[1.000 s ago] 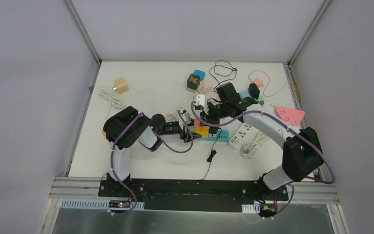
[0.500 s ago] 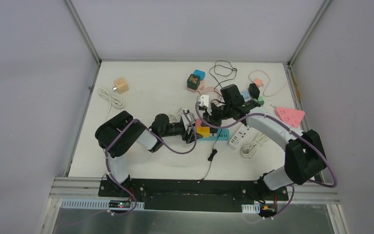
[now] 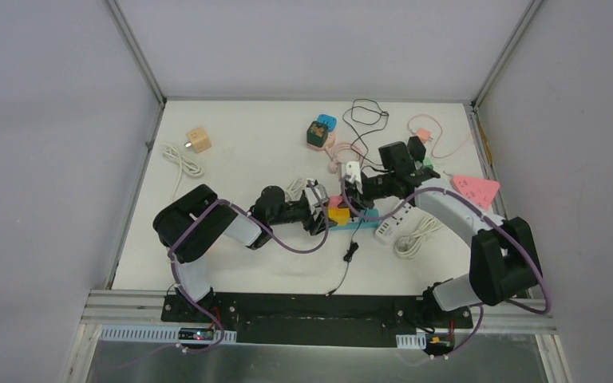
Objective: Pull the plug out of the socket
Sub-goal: Remove the plug from the socket.
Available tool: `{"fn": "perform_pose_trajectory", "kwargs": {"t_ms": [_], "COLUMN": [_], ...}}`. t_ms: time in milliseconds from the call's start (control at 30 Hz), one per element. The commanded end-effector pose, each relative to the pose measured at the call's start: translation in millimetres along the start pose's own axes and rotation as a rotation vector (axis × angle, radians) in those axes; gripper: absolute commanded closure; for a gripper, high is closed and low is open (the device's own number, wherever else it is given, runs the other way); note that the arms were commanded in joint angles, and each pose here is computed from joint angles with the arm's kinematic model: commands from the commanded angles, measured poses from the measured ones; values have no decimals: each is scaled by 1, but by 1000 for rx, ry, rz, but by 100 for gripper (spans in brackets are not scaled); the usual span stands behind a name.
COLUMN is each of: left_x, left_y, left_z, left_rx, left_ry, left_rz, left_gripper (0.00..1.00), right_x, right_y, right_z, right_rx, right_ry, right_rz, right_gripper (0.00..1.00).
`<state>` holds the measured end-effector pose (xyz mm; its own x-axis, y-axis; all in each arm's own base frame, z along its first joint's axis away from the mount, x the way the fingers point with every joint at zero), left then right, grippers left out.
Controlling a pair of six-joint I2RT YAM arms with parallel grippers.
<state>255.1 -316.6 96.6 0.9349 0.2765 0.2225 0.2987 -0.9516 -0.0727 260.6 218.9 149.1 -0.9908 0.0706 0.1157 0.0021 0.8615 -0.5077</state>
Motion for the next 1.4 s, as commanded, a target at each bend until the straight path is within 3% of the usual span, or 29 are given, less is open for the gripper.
{"fn": "perform_pose_trajectory", "kwargs": {"t_ms": [0, 100, 267, 400, 467, 600, 700, 800, 933, 1000, 1067, 1267, 1367], "left_x": [6, 5, 3, 1, 1, 0, 0, -1, -2, -2, -2, -3, -3], "left_y": [4, 6, 7, 9, 9, 9, 9, 9, 9, 9, 9, 9, 9], "left_z": [1, 3, 4, 6, 6, 7, 7, 7, 7, 7, 7, 7, 7], "left_rx": [30, 36, 39, 41, 44, 46, 43, 42, 42, 41, 40, 39, 37], "left_ry": [-11, -11, -5, -1, 1, 1, 4, 5, 6, 6, 7, 7, 9], "left_rz": [-34, -25, -9, 3, 8, 13, 17, 22, 26, 27, 25, 26, 29], "left_gripper": [100, 100, 100, 100, 100, 100, 100, 100, 100, 100, 100, 100, 100], "right_x": [59, 53, 26, 15, 22, 52, 55, 41, 21, 19, 23, 51, 55], "right_y": [-6, -5, -1, 4, 3, 4, 4, 3, 3, 2, 0, -5, -5], "right_z": [52, 41, 35, 38, 38, 38, 31, 25, 30, 34, 36, 40, 37], "right_rx": [87, 70, 170, 231, 232, 186, 142, 160, 188, 186, 192, 156, 141], "right_ry": [-165, -150, 128, 246, 196, -65, -106, 7, 230, 268, 246, -107, -159], "right_rz": [-156, -93, -8, 9, -24, -102, -81, -47, -25, -37, -57, -111, -93], "right_gripper": [100, 100, 100, 100, 100, 100, 94, 98, 98, 98, 99, 100, 100]}}
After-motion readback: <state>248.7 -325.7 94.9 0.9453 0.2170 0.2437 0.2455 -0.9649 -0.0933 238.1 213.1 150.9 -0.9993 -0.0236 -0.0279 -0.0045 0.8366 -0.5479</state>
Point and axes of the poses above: each gripper's point midway between its finger pads, its own y axis out along the fingers, its own x axis along the line the jaws close on, z = x × y, the point moved 4 cm from there along -y, back along the fingers, and after that the axes turned 11 degrees about y, right-handed, at the moved point
